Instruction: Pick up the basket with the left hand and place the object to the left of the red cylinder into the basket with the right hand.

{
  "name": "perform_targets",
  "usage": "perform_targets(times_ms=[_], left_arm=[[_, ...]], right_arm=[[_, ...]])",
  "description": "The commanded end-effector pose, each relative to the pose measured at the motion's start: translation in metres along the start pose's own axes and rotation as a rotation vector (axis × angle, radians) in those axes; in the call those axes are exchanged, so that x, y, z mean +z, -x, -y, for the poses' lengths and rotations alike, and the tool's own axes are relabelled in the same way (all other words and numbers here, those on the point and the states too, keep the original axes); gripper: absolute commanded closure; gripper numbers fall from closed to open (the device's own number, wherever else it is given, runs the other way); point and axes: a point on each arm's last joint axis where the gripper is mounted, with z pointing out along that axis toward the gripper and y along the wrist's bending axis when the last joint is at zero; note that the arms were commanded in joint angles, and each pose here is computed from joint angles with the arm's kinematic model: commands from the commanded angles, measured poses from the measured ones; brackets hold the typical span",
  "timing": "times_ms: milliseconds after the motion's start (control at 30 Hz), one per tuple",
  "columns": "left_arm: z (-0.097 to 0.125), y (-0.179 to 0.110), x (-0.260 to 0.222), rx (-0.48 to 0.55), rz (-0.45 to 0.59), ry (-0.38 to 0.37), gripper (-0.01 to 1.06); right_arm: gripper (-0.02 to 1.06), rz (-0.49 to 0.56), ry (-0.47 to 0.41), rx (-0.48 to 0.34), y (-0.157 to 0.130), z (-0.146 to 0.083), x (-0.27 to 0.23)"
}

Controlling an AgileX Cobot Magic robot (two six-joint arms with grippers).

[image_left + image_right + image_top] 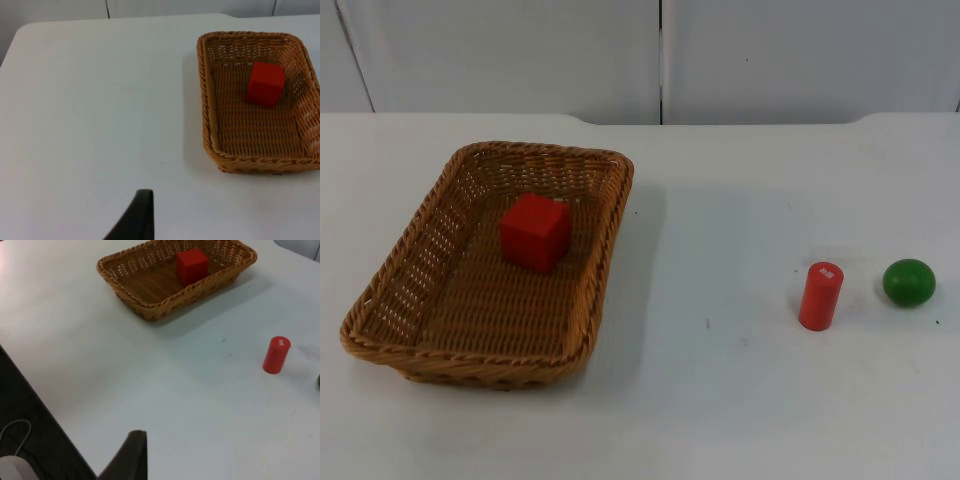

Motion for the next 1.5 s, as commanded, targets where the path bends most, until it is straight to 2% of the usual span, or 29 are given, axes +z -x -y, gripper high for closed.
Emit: perform_targets(times_ms=[0,400,633,1000,1300,1400,1467], left_arm=[[0.0002,-0.0014,0.0004,0.001,-0.004,-0.007,0.00],[0.0002,-0.0014,0.0004,0.001,-0.004,-0.007,0.00],[0.0004,-0.0013,0.0006,-0.022,-0.003,0.035,0.00],[0.0004,-0.0013,0.0006,-0.022,-0.003,0.035,0.00],[0.0004,-0.0013,0.0006,-0.022,-0.003,0.035,0.00],[0.0004,-0.0013,0.0006,-0.022,-0.003,0.035,0.00],[0.0004,-0.0013,0.0006,-0.022,-0.003,0.035,0.00]], right_arm=[[-0.01,0.013,0.010,-0.006,0.0005,-0.0006,0.0002],[-0.01,0.013,0.010,-0.006,0.0005,-0.0006,0.0002],[-0.01,0.013,0.010,-0.006,0.0005,-0.0006,0.0002],[-0.01,0.013,-0.003,0.000,0.0004,-0.0007,0.0001],[-0.01,0.008,-0.148,0.076,0.0002,-0.0019,-0.0004],[-0.01,0.006,-0.224,0.116,0.0001,-0.0026,-0.0005],[-0.01,0.005,-0.236,0.122,0.0001,-0.0027,-0.0006]])
